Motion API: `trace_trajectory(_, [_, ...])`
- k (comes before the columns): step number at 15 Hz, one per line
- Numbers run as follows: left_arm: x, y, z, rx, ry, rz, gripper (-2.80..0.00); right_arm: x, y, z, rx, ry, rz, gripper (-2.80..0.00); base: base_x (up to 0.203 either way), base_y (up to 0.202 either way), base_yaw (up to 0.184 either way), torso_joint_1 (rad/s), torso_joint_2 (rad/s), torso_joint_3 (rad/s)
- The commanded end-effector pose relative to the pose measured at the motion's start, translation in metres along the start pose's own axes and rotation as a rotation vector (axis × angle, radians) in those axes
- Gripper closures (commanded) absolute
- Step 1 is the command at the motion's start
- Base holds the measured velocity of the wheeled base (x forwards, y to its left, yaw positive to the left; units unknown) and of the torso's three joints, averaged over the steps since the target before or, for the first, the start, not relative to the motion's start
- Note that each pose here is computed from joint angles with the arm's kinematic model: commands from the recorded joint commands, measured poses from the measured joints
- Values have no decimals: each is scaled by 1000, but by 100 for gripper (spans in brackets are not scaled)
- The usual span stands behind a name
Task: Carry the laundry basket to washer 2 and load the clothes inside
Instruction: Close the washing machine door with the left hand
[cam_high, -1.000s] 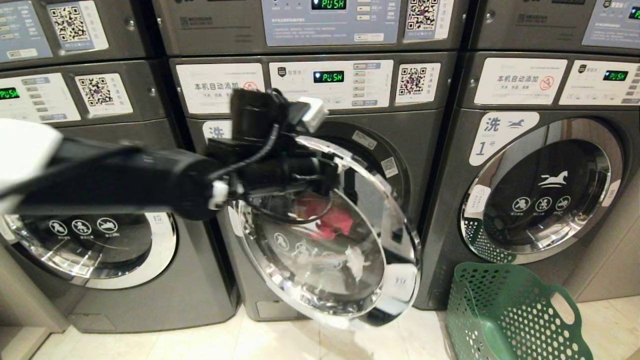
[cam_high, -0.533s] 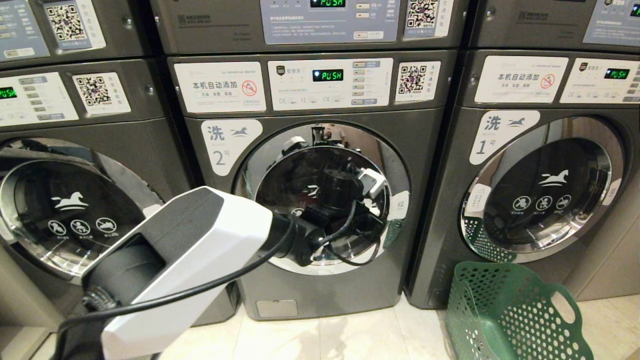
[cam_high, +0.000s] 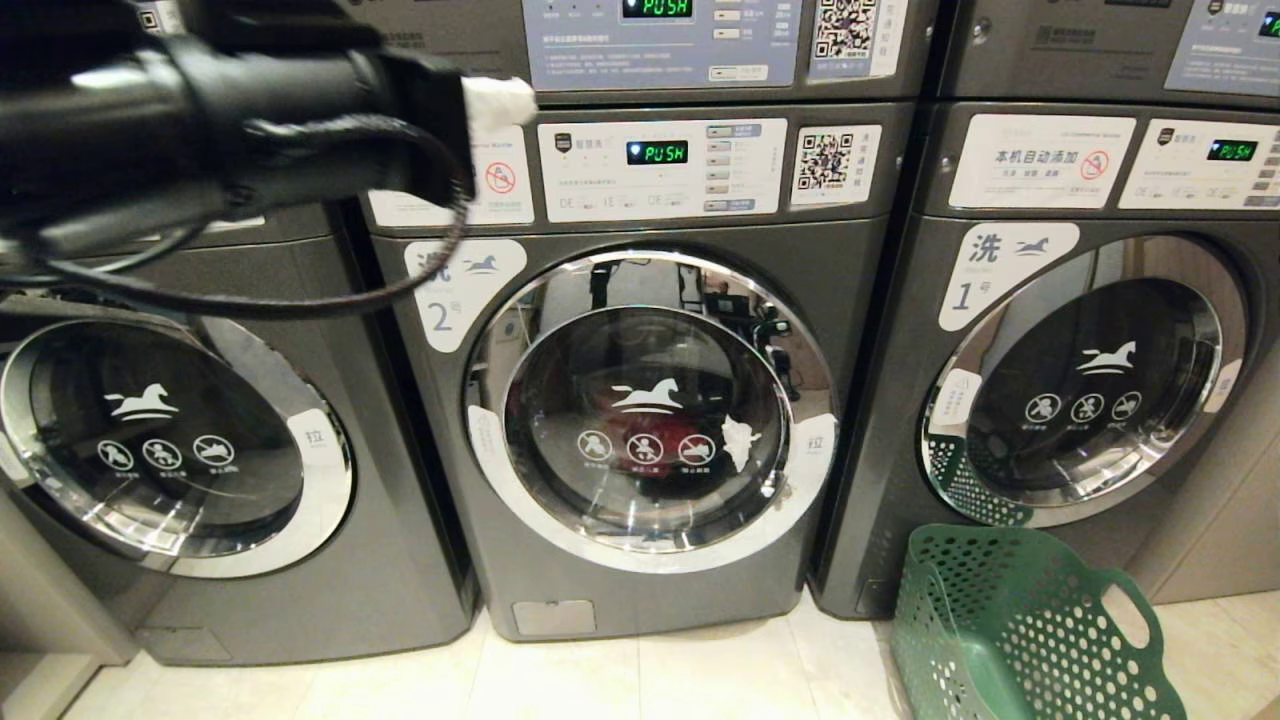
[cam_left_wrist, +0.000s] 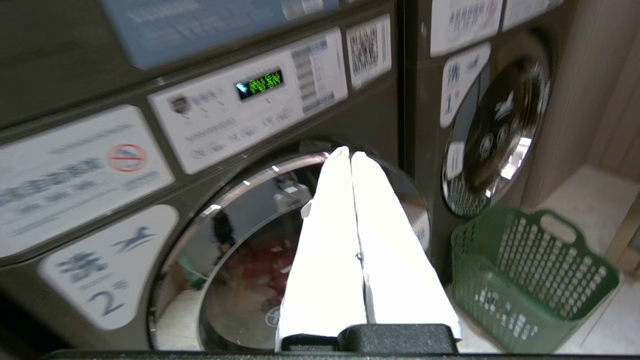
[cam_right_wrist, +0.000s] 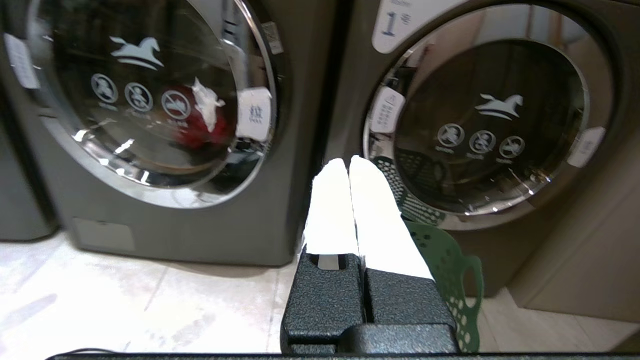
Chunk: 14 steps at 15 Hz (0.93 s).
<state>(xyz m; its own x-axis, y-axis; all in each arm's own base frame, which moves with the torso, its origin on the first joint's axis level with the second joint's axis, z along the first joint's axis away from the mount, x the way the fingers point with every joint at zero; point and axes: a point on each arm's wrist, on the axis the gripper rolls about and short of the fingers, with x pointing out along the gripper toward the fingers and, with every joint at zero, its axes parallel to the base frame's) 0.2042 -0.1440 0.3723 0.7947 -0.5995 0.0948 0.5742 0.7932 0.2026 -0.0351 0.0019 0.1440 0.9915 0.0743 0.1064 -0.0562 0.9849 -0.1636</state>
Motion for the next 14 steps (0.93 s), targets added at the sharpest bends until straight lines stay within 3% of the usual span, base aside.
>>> trace_trajectory(1, [-82,9,35,-2,-150,54,0,22,-6,26,12,84,30,0,0,0,0,0,0,0])
trace_trajectory(4, [-48,8,-8,-43,-21,53,0,91,-13,66,54,253,214,0,0,0,0,0,0,0])
trace_trajectory(5, [-18,7,-36,-57,64,45,0,117,-14,70,58,306,312,0,0,0,0,0,0,0])
trace_trajectory(7, [51,2,-115,-86,271,20,0,157,-6,68,57,366,570,0,0,0,0,0,0,0])
trace_trajectory(9, [91,-5,-188,-112,430,3,0,176,14,61,59,381,843,0,0,0,0,0,0,0])
trace_trajectory(10, [101,-8,-218,-122,492,-2,0,177,21,57,62,390,920,0,0,0,0,0,0,0])
trace_trajectory(12, [112,-12,-253,-131,562,-4,0,170,22,47,68,415,930,0,0,0,0,0,0,0])
trace_trajectory(14, [113,-12,-259,-133,570,1,0,163,22,47,67,400,940,0,0,0,0,0,0,0])
